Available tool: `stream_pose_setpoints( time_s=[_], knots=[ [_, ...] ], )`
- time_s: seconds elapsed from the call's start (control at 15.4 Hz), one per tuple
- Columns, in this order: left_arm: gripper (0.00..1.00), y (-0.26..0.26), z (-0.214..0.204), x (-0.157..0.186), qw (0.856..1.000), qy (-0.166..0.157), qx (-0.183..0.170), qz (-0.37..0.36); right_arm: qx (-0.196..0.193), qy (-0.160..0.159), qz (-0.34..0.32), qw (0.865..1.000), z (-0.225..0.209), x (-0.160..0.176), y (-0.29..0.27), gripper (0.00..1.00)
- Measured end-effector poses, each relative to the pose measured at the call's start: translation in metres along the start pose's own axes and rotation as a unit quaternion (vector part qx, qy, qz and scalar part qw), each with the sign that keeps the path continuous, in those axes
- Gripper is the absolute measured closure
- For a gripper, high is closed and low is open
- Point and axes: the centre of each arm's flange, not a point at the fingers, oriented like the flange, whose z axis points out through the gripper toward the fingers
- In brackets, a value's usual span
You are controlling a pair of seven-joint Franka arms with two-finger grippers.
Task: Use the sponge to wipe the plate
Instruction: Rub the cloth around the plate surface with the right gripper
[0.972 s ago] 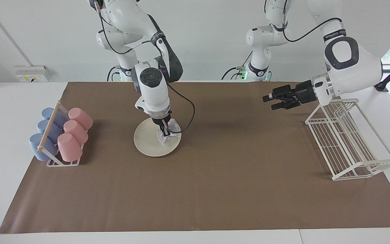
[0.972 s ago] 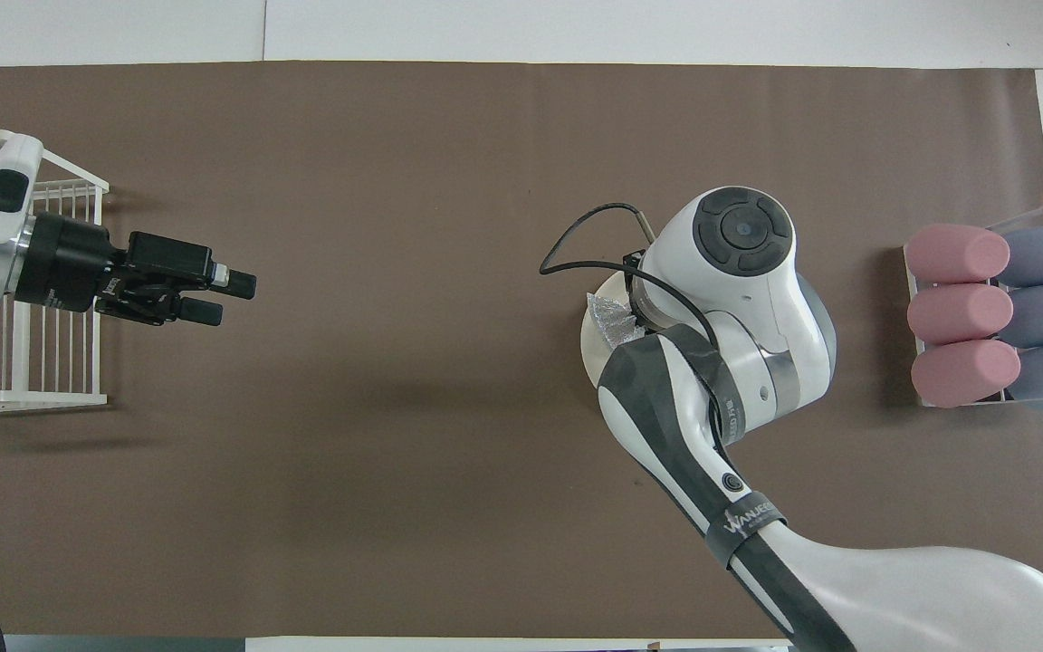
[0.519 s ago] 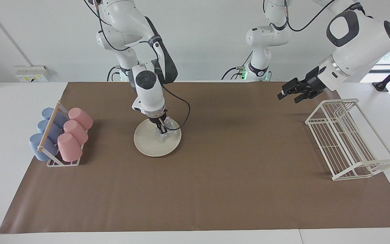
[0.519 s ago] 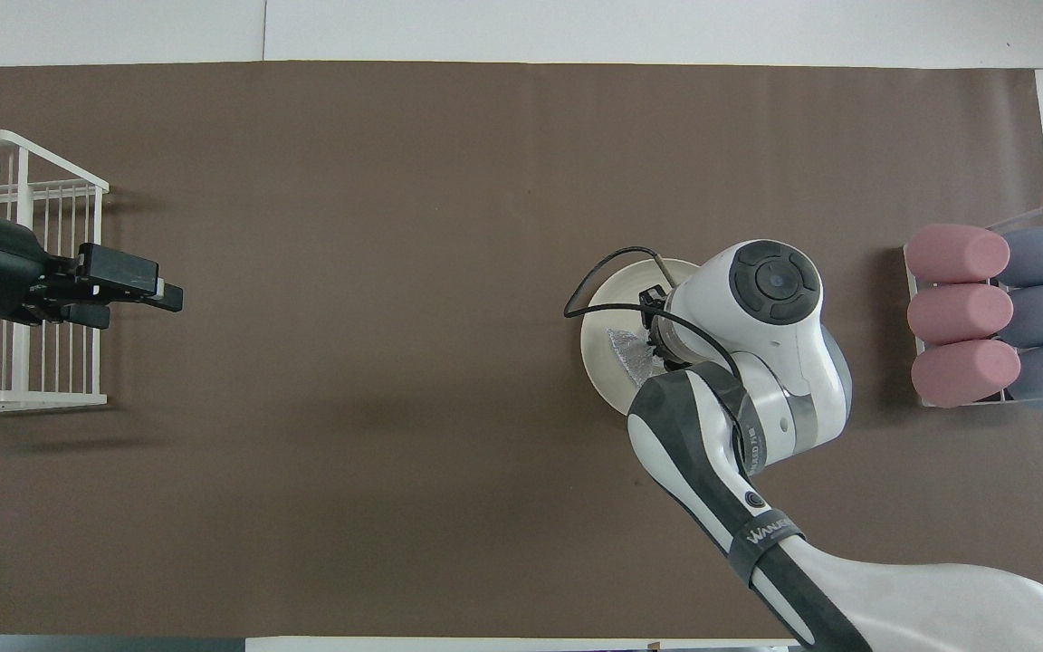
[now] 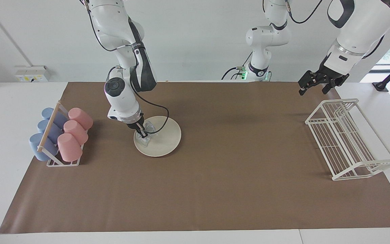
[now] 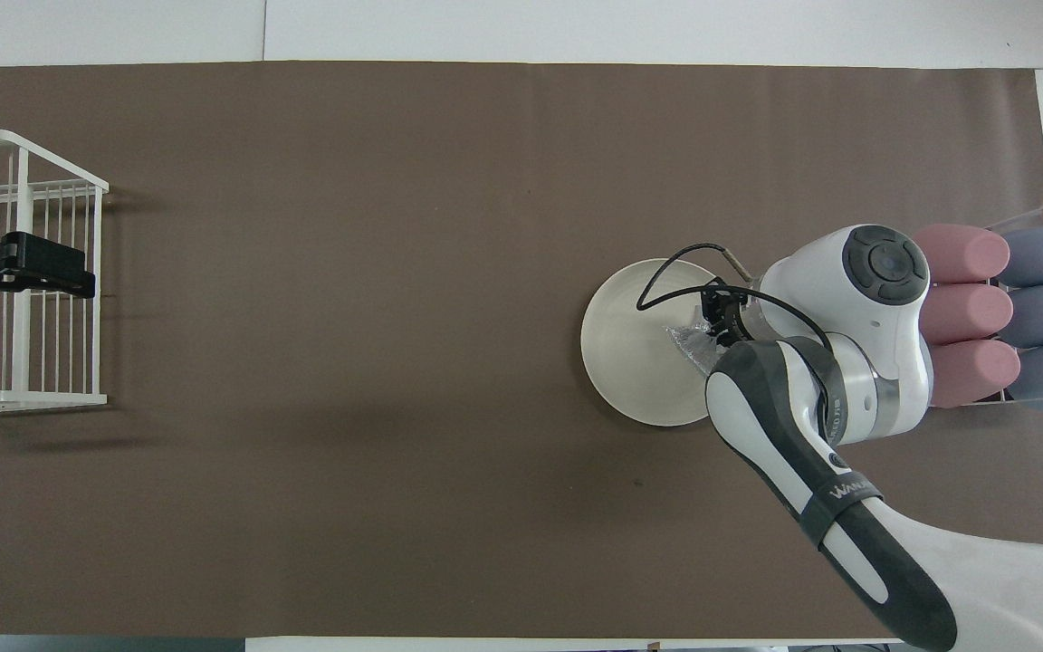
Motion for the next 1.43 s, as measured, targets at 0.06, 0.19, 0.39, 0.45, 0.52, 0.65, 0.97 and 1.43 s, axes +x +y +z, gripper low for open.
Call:
stream_pose_setpoints(
  time_s=[0.06,0.19,0.39,0.45,0.52,0.65,0.97,1.43],
  knots=[
    [0.0,0.004,-0.001,-0.001,1.0,-0.002,0.006,0.005,0.004,-0.01,0.006,1.0,0.0,-0.004,-0.001,0.93],
    [0.0,0.018,-0.002,-0.003,1.0,-0.003,0.009,0.015,0.024,-0.047,0.033,0.998,0.002,-0.016,-0.005,0.93],
    [0.0,0.027,-0.003,-0.004,1.0,-0.002,0.009,0.02,0.049,-0.08,0.075,0.993,0.004,-0.043,-0.016,0.93],
    [0.0,0.027,-0.003,-0.004,1.0,-0.002,0.009,0.02,0.052,-0.08,0.09,0.991,0.005,-0.056,-0.02,0.93],
    [0.0,0.026,-0.003,-0.004,1.0,-0.002,0.009,0.019,0.056,-0.078,0.102,0.99,0.005,-0.069,-0.025,0.93],
    [0.0,0.024,-0.003,-0.004,1.0,-0.002,0.009,0.017,0.064,-0.075,0.116,0.988,0.006,-0.091,-0.032,0.93],
    [0.0,0.017,-0.003,-0.003,1.0,-0.002,0.009,0.01,0.064,-0.07,0.083,0.992,0.013,-0.072,-0.022,0.93],
    [0.0,0.017,-0.003,-0.003,1.0,-0.002,0.009,0.01,0.081,-0.053,-0.021,0.995,0.009,0.0,0.002,0.93]
  ],
)
